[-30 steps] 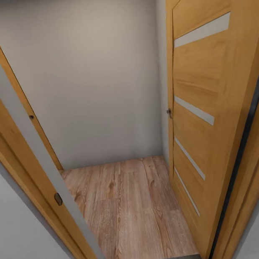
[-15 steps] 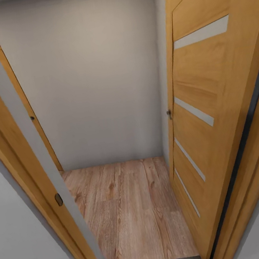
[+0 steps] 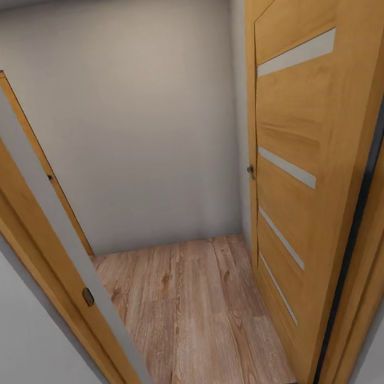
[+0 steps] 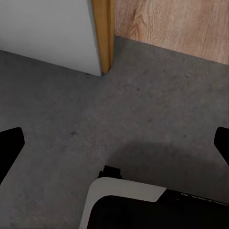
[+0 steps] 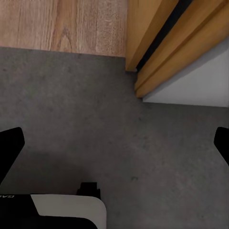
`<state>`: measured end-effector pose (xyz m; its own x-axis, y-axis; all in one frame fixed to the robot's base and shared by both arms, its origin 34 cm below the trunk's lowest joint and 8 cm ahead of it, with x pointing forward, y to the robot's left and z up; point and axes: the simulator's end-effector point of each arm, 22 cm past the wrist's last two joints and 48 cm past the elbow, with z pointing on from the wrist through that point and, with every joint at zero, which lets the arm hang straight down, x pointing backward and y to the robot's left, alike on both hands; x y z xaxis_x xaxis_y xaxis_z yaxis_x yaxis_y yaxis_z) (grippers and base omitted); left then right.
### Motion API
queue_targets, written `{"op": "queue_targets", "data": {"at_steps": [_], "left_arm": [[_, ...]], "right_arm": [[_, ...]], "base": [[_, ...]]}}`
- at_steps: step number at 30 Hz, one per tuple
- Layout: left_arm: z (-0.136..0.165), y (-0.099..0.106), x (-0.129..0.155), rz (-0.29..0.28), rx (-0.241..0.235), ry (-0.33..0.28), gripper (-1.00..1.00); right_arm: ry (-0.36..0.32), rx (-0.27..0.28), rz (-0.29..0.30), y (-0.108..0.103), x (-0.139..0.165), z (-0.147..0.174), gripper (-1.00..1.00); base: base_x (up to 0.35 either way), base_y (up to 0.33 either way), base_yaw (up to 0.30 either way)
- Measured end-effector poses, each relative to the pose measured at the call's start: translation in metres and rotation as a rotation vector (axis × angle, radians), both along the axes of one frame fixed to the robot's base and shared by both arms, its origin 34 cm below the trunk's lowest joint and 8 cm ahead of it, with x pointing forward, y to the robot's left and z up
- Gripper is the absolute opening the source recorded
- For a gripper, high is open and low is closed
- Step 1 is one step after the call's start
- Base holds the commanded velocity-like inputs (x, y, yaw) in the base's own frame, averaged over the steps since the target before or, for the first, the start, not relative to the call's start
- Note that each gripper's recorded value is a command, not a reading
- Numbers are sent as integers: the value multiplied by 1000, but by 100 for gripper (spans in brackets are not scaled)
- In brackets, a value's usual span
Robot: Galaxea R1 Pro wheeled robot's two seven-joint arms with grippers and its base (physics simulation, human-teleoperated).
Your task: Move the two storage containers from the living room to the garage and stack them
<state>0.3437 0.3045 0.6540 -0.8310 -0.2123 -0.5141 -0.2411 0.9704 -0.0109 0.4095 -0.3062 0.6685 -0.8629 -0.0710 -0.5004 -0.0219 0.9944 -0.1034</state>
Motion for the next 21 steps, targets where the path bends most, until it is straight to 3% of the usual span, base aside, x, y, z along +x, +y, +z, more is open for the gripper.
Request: {"op": "queue_targets", "data": {"at_steps": [21], "left_arm": [[0, 0, 0, 0, 0, 0, 100]], "right_arm": [[1, 2, 1, 1, 0, 0, 100]], "base": [[10, 0, 0]]}}
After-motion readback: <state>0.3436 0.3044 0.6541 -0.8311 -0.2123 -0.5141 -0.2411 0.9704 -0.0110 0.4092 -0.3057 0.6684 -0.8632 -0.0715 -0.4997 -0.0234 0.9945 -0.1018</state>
